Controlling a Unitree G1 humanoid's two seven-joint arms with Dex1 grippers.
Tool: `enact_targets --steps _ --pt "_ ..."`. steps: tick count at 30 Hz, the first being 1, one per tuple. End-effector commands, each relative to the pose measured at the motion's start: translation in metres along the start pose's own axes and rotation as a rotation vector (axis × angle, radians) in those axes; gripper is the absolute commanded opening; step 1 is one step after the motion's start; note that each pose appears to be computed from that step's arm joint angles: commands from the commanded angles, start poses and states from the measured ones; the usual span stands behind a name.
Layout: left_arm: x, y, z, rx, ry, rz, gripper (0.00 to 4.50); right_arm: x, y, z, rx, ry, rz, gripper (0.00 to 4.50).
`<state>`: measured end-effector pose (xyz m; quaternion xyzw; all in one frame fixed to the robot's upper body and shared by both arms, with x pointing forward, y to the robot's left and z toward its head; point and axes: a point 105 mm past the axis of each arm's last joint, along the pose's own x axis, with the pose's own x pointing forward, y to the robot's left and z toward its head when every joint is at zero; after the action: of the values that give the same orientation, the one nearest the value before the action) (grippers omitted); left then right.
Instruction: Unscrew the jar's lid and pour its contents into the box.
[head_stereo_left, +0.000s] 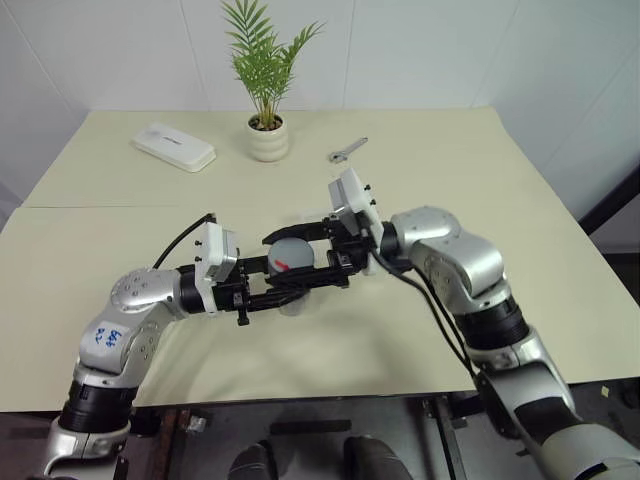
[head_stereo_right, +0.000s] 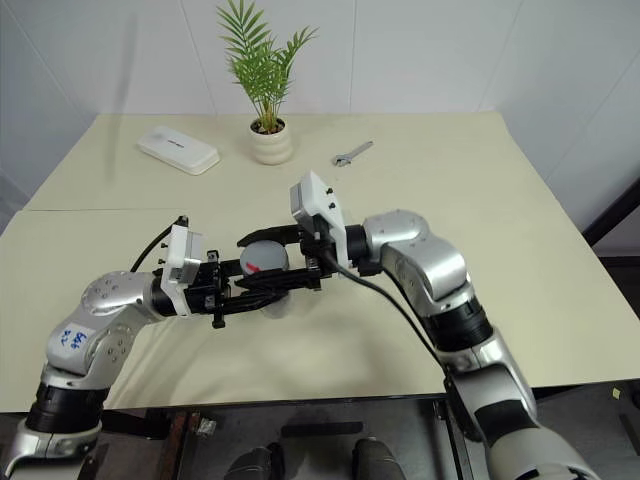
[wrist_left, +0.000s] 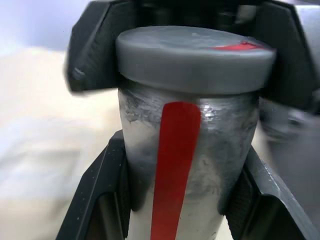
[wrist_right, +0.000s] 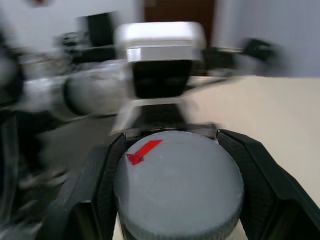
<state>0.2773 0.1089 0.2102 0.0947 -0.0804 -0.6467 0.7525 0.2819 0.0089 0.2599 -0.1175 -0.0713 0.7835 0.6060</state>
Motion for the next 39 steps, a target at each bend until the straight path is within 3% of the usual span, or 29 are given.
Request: enact_targets --steps 1,10,11,15,21,26,39 --pt "-0.004 -0.008 0.008 -0.007 -0.044 -0.093 1.92 -0.015 -0.001 0.018 -0.050 -0.031 0.049 2.61" --pt "0.001 -0.014 0.008 -0.001 -0.090 -0.065 1.92 -0.016 -0.011 0.024 -0.052 -0.090 -0.009 2.61" --pt "0.000 -0.013 0.009 0.000 -0.092 -0.054 1.92 -0.016 -0.013 0.025 -0.045 -0.109 -0.026 3.34" --pt "-0.006 -0.009 0.008 -0.002 -0.088 -0.011 1.92 -0.021 -0.019 0.029 -0.073 -0.131 -0.088 4.49" --pt "-0.010 -0.002 0.006 0.001 -0.074 0.054 1.92 -0.024 -0.013 0.034 -0.103 -0.130 -0.092 4.49" --pt "-0.006 0.007 0.004 -0.001 -0.062 0.095 1.92 -0.003 -0.004 0.023 -0.116 -0.074 -0.096 4.49" --pt "-0.003 0.007 0.005 -0.015 -0.060 0.072 1.92 0.009 -0.023 0.018 -0.103 -0.070 -0.239 4.49"
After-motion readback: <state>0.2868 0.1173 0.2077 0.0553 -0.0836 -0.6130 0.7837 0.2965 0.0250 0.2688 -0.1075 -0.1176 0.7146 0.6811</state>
